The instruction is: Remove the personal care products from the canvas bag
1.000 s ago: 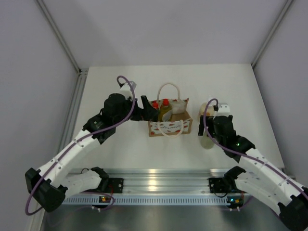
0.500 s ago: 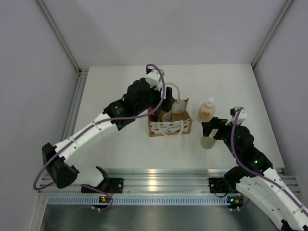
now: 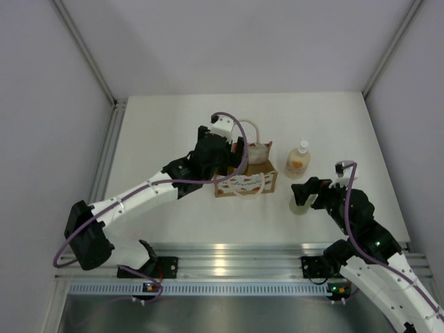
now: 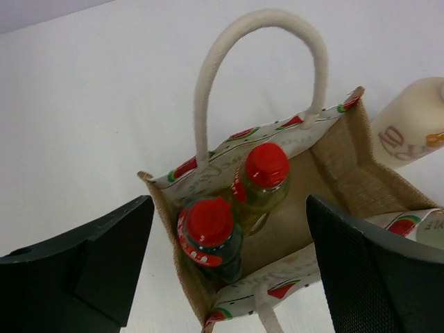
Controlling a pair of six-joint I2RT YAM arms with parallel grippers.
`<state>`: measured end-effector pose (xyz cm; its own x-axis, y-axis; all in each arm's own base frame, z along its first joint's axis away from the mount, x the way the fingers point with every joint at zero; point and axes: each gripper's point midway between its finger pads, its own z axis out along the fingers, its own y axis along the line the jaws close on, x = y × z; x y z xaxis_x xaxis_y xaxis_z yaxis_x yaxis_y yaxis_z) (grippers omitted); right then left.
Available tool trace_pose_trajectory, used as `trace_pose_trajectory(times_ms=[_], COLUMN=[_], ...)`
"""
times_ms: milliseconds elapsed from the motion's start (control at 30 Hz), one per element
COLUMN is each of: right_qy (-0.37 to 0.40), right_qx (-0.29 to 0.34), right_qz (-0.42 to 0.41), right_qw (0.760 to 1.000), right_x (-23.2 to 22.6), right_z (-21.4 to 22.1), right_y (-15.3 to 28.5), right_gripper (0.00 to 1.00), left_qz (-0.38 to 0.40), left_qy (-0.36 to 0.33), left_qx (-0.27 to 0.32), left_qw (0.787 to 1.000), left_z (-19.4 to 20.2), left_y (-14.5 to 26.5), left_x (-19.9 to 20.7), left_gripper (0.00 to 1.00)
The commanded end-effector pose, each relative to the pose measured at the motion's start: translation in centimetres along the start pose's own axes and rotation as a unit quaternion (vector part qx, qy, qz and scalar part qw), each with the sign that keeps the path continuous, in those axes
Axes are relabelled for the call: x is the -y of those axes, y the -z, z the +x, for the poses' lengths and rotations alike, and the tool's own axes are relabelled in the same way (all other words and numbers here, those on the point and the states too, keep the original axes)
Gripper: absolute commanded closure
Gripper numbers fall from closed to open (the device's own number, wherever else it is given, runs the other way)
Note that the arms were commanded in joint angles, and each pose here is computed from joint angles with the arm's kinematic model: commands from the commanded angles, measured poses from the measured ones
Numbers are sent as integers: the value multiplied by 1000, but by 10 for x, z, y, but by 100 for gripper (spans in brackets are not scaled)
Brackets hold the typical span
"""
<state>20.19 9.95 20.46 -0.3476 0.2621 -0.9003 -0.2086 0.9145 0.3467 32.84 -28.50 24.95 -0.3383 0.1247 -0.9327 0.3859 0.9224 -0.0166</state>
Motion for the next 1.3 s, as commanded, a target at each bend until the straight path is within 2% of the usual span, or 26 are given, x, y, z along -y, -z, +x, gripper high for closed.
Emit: trace_pose_trajectory(times_ms=[0,33,267,367,533,600,1267], right_qy=[-2,-2,-1,-3,-3,-2,8], right_qx=[12,10,9,11,12,12,0], right_qz=[-10,-8,-11,-13,-14,-14,-13], right_qw=[1000,1000,1000,1000,1000,1000,1000], right_x=[-7,-6,-7,-7,-8,-8,-8], right_z=[-16,-15,-14,-15,-15,-16,-12], right_y=[7,6,6,7,7,7,3], right_gripper=[0,0,1,1,1,1,1], left_qz=[-47,-45,-23,-30,-27,-18,-36], left_qy=[54,65,64,54,47,42,32], left_qx=[85,104,134,140,147,151,133], left_qw=[994,991,989,988,988,988,990], left_z=[-26,-32,-18,-12,-8,-6,28], left_y=[16,17,13,8,4,2,-13], left_x=[-22,-22,-19,-22,-21,-17,-23], left_gripper=[5,6,15,23,25,29,32])
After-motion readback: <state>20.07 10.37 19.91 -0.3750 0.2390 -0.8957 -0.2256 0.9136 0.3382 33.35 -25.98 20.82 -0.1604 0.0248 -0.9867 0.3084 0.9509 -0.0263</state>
